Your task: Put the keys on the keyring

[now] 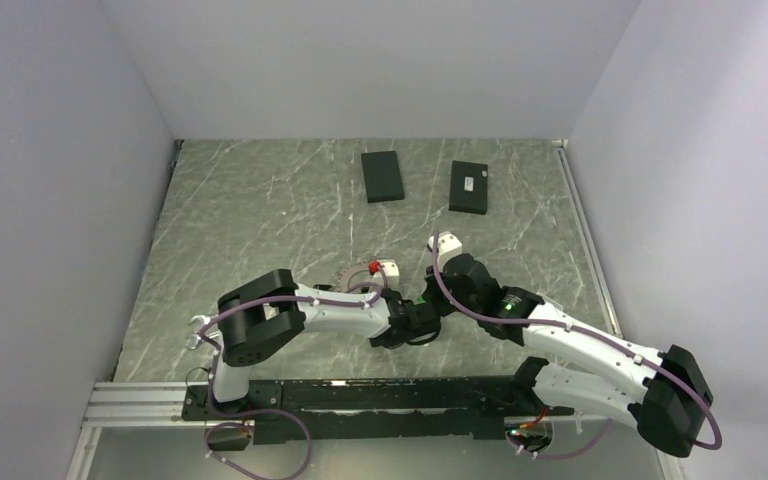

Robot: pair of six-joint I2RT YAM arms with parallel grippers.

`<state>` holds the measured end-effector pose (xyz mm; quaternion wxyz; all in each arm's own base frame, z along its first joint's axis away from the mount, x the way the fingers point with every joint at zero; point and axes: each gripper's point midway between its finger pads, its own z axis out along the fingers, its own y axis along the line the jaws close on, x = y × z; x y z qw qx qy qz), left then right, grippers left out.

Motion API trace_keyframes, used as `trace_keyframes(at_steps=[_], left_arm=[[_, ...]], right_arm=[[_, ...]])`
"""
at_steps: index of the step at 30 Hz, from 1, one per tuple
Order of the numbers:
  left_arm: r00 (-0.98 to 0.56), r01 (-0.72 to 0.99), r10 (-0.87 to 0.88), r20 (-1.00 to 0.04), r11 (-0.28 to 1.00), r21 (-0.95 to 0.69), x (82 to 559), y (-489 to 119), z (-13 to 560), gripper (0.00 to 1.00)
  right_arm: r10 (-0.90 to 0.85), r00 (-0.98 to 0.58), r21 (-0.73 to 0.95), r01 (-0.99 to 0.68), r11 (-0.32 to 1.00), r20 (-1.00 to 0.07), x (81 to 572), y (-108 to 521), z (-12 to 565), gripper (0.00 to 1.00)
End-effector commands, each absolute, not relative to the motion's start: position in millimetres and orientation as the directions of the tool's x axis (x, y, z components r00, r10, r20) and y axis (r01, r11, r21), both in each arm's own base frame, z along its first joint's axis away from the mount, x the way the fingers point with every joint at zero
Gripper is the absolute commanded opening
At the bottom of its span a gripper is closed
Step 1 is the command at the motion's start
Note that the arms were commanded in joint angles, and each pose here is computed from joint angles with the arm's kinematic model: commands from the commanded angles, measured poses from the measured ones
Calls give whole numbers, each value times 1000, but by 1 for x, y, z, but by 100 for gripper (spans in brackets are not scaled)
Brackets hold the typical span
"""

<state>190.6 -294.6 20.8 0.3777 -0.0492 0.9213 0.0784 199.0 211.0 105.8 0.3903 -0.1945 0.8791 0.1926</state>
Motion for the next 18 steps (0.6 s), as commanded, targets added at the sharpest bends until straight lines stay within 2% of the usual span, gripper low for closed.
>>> trace_keyframes(at_steps=[1, 7, 18], left_arm=[[-672, -150, -60, -738, 987, 57, 196, -306, 37, 35], [-658, -159, -74, -750, 986, 41, 199, -306, 41, 40], [-615, -155, -70, -785, 987, 33, 205, -309, 53, 41]], right_arm=[[-170, -595, 199, -504, 841, -786, 201, 215, 114, 0], [-173, -598, 201, -506, 839, -783, 201, 216, 113, 0], [-179, -602, 204, -512, 834, -778, 200, 218, 111, 0]])
